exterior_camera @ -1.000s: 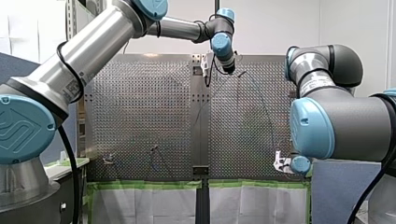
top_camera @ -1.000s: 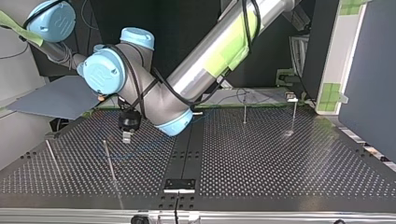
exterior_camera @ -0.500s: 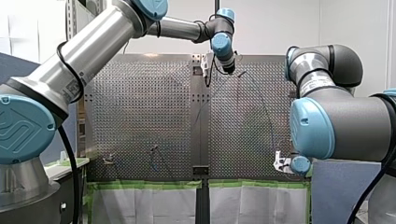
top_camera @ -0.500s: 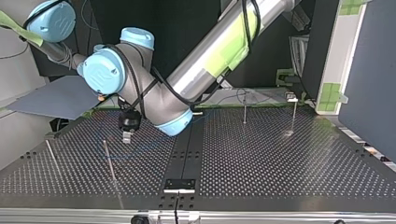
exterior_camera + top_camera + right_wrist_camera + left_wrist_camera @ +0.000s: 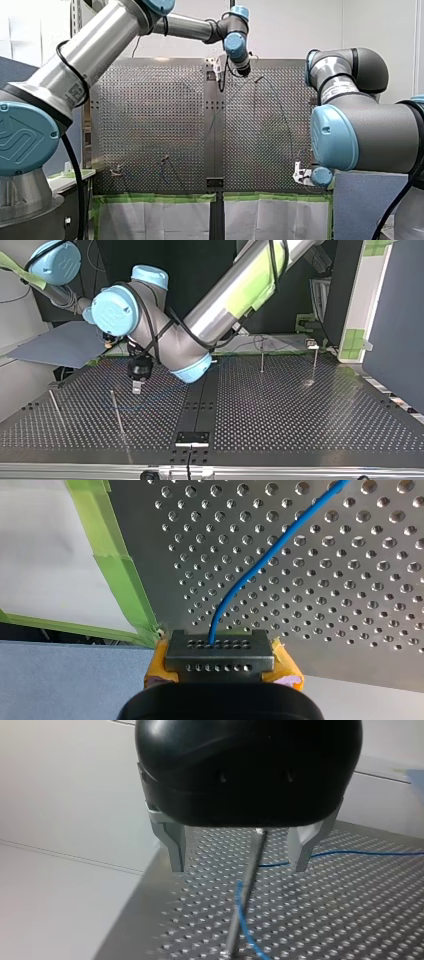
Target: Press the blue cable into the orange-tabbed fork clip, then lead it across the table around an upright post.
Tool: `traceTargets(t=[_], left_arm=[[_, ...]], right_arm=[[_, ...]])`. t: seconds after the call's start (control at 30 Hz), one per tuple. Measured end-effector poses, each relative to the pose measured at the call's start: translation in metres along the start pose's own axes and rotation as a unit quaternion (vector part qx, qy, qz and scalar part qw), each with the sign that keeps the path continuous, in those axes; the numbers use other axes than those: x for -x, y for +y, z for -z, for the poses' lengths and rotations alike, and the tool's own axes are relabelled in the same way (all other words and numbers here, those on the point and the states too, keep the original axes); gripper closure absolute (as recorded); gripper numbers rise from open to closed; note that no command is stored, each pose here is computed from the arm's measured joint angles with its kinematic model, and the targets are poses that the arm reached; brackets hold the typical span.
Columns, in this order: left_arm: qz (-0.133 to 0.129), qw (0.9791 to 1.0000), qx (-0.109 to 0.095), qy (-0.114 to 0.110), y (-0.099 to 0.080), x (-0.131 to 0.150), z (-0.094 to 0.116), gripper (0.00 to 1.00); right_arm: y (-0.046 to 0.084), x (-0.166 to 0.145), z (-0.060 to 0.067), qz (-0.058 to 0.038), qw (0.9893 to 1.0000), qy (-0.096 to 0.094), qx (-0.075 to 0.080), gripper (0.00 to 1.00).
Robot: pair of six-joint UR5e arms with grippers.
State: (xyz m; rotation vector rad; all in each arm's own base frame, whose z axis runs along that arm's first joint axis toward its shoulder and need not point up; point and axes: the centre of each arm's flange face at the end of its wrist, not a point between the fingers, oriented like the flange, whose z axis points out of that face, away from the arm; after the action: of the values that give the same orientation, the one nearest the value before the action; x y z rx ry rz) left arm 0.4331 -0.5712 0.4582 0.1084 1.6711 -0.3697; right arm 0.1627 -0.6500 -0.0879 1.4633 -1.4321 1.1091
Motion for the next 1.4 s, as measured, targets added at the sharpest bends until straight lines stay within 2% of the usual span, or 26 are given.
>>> traceTargets(t=[0.17,0.3,0.5,0.77,1.1,1.2,1.4], left_arm=[[0.018,0.9996,-0.004,-0.020,0.005,0.015,0.010,0.00],[0.038,0.9986,-0.006,-0.037,0.010,0.028,0.018,0.00],[0.068,0.9955,-0.009,-0.065,0.019,0.047,0.032,0.00],[0.107,0.9892,-0.020,-0.098,0.028,0.068,0.052,0.00],[0.121,0.9823,-0.031,-0.140,0.038,0.092,0.082,0.00],[0.128,0.9794,-0.035,-0.152,0.042,0.099,0.091,0.00],[0.150,0.9720,-0.042,-0.176,0.050,0.111,0.109,0.00]], right_arm=[[0.000,-0.001,-0.001,0.0006,1.0000,0.001,0.000,1.00],[-0.001,-0.001,-0.001,0.0013,1.0000,0.001,0.000,1.00],[-0.002,-0.001,-0.001,0.0021,1.0000,0.001,-0.002,1.00],[-0.005,-0.001,-0.001,0.0033,1.0000,0.001,-0.004,1.00],[-0.006,-0.001,-0.001,0.0036,1.0000,0.002,-0.004,1.00],[-0.006,-0.002,-0.001,0.0037,1.0000,0.002,-0.005,1.00],[-0.007,-0.002,-0.001,0.0039,1.0000,0.002,-0.006,1.00]])
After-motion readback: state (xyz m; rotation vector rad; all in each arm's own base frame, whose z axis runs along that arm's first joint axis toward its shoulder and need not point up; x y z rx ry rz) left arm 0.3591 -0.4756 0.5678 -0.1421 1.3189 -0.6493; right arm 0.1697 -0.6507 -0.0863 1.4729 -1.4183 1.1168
